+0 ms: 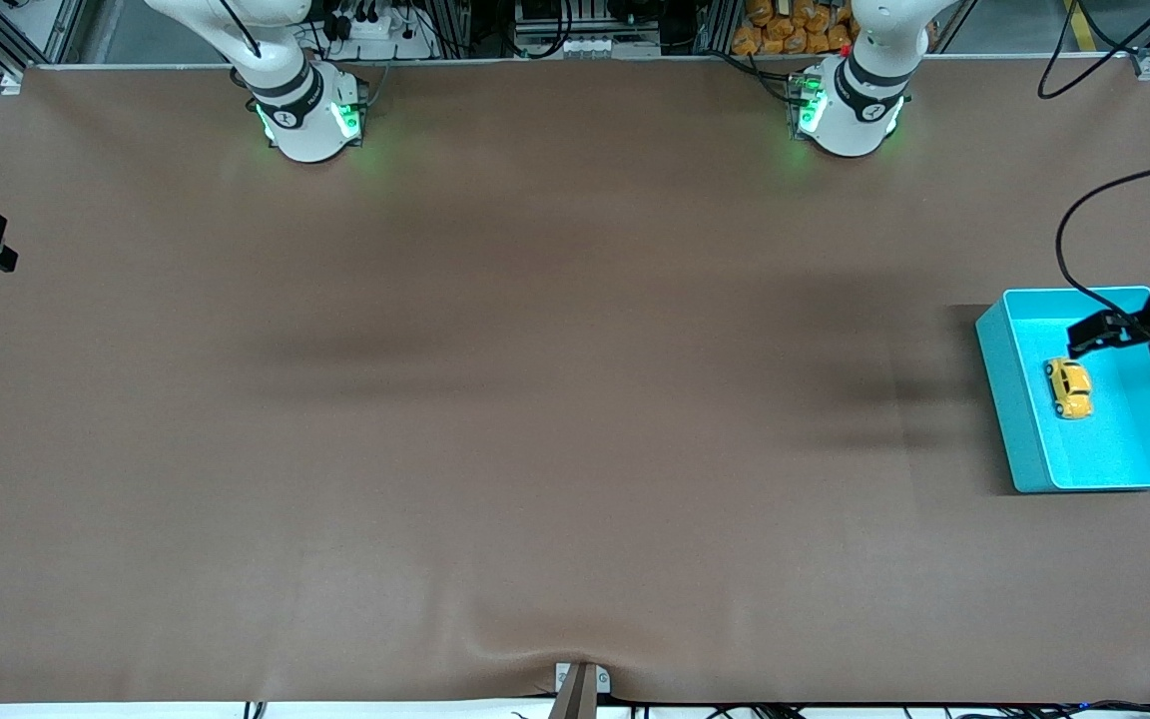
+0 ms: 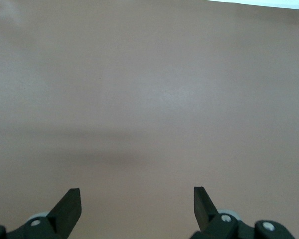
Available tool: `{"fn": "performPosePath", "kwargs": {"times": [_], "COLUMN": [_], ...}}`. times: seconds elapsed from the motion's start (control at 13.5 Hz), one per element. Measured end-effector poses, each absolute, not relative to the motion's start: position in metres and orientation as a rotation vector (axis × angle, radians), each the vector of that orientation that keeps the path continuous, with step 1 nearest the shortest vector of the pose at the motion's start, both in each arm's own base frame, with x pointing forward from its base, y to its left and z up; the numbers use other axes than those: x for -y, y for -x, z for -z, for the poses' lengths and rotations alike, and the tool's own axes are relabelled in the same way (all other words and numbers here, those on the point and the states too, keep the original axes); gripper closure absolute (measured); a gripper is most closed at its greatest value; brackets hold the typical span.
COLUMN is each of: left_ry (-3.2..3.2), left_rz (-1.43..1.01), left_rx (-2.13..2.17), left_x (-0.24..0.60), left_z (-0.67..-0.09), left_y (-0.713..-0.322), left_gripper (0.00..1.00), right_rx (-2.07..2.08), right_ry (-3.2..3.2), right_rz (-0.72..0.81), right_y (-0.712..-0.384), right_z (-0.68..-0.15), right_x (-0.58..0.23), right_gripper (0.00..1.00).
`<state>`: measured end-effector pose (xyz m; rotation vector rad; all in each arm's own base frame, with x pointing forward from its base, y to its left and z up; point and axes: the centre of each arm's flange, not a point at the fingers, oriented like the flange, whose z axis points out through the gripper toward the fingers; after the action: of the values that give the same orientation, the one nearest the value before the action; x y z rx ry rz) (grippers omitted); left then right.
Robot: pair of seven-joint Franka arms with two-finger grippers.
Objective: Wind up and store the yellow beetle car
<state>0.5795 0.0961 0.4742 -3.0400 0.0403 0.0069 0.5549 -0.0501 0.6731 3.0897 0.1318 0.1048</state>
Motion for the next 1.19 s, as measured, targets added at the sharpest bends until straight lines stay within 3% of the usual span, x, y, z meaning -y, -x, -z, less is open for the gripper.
{"fn": "performPosePath", "kwargs": {"times": [0.59,1.19], "left_ry": [3.096,3.112], "left_rz": [-0.082,-0.079], "left_rx": [-0.038,-0.101], "left_x": [0.011,0.038], "left_z": [-0.564,-0.622], "left_y": [-0.559,-0.525], "left_gripper": [0.00,0.00], "right_rx": [-0.131,-0.130], "right_ry": [-3.087,-3.086], "right_rz": [-0.105,-0.106], "right_y": [-0.555,-0.554], "right_z": [-0.674,-0.674], "right_x": [0.051,0.051], "right_gripper": [0.00,0.00]}}
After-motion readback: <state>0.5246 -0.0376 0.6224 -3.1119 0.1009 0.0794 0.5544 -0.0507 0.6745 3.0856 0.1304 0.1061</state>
